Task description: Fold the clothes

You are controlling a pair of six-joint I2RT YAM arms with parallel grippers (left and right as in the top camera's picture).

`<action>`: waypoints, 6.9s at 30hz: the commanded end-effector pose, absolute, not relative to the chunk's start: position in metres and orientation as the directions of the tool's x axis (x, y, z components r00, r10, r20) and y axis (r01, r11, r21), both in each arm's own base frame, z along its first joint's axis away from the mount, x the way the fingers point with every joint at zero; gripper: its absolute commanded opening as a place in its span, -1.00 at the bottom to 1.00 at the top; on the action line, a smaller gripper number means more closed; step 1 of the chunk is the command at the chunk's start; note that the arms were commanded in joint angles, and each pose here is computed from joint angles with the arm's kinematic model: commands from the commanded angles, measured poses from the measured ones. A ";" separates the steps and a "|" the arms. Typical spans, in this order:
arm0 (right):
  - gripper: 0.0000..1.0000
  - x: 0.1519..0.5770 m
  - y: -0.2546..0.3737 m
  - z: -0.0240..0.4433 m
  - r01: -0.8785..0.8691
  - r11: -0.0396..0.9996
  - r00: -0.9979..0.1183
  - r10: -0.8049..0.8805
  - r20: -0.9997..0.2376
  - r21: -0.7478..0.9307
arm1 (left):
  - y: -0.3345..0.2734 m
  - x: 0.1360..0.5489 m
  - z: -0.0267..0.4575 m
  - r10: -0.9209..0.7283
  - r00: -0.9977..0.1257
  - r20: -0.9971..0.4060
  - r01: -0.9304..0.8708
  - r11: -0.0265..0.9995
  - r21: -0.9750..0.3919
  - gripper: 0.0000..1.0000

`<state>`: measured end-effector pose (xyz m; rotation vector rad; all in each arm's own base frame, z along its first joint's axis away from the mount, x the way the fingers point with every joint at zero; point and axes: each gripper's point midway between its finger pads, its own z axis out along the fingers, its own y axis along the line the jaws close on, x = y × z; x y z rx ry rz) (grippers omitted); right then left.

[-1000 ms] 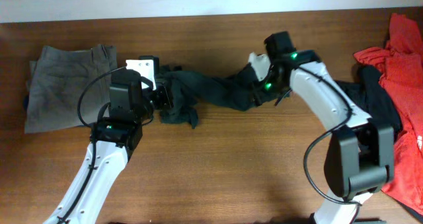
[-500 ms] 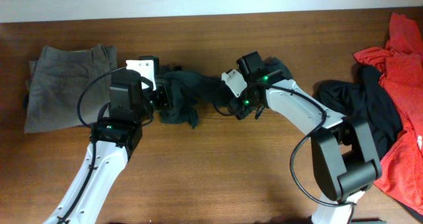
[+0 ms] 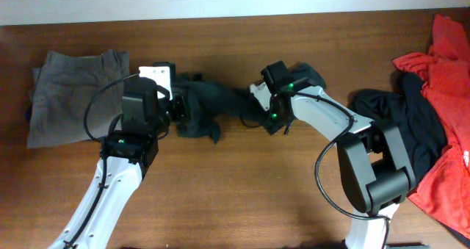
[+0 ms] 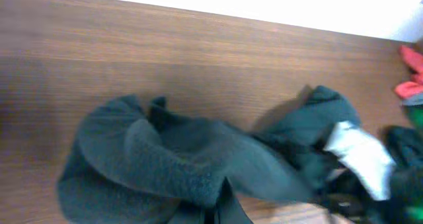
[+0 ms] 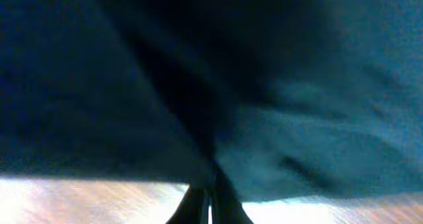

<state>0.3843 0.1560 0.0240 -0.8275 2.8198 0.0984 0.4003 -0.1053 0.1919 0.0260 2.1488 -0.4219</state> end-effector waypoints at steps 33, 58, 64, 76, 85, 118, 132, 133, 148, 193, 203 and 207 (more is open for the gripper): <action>-0.92 0.469 -0.022 0.322 0.077 0.945 -0.731 -0.163 -0.662 -0.319 | -0.005 0.455 0.316 -0.100 -0.189 -0.977 -0.056 0.994 -0.091 -0.99; -0.90 0.387 -0.030 0.231 -0.015 0.990 -0.968 -0.050 -0.246 -0.143 | -0.065 0.370 0.195 0.013 -0.852 -0.523 0.143 0.967 -0.210 -0.95; -0.63 0.341 -0.023 0.170 -0.050 0.994 -0.999 -0.050 0.007 -0.096 | -0.064 0.309 0.148 0.035 -0.977 -0.212 0.083 0.972 -0.222 -0.95; -0.61 0.341 -0.012 0.140 -0.050 0.998 -0.999 -0.050 0.020 -0.026 | -0.063 0.281 0.138 0.037 -0.997 -0.071 0.052 0.973 -0.224 0.26; -0.43 0.331 0.002 0.129 -0.046 0.997 -0.997 -0.050 0.056 0.057 | -0.059 0.281 0.137 0.036 -0.997 -0.072 0.050 0.978 -0.204 0.72; -0.92 0.281 0.026 0.008 0.084 0.980 -0.987 0.057 0.151 0.178 | -0.061 0.299 0.139 0.036 -0.989 -0.147 0.066 0.976 -0.207 0.74; -0.92 0.395 0.041 0.260 -0.091 0.961 -0.902 0.030 -0.430 0.259 | -0.103 0.334 0.164 0.051 -0.947 -0.316 0.178 0.904 -0.389 0.50; -0.92 0.400 0.041 0.279 -0.098 0.962 -0.881 0.037 -0.472 0.257 | -0.110 0.335 0.167 0.059 -0.942 -0.329 0.199 0.890 -0.409 0.50; -0.92 0.422 0.011 0.337 0.024 0.985 -0.765 0.127 -0.631 0.170 | -0.216 0.328 0.182 0.335 -0.788 -0.516 0.534 0.790 -0.303 0.49; -0.92 0.388 -0.097 0.322 0.589 0.795 -0.677 0.388 -0.625 -0.144 | -0.190 0.304 0.037 0.360 -0.931 -0.054 0.364 0.920 -0.142 0.15; -0.92 0.388 -0.097 0.322 0.589 0.795 -0.677 0.389 -0.625 -0.144 | -0.192 0.316 0.039 0.352 -0.931 -0.099 0.364 0.921 -0.138 -0.99; -0.92 0.387 -0.097 0.322 0.589 0.795 -0.678 0.389 -0.624 -0.145 | -0.180 0.354 0.067 0.302 -0.931 -0.204 0.326 0.941 -0.092 -0.99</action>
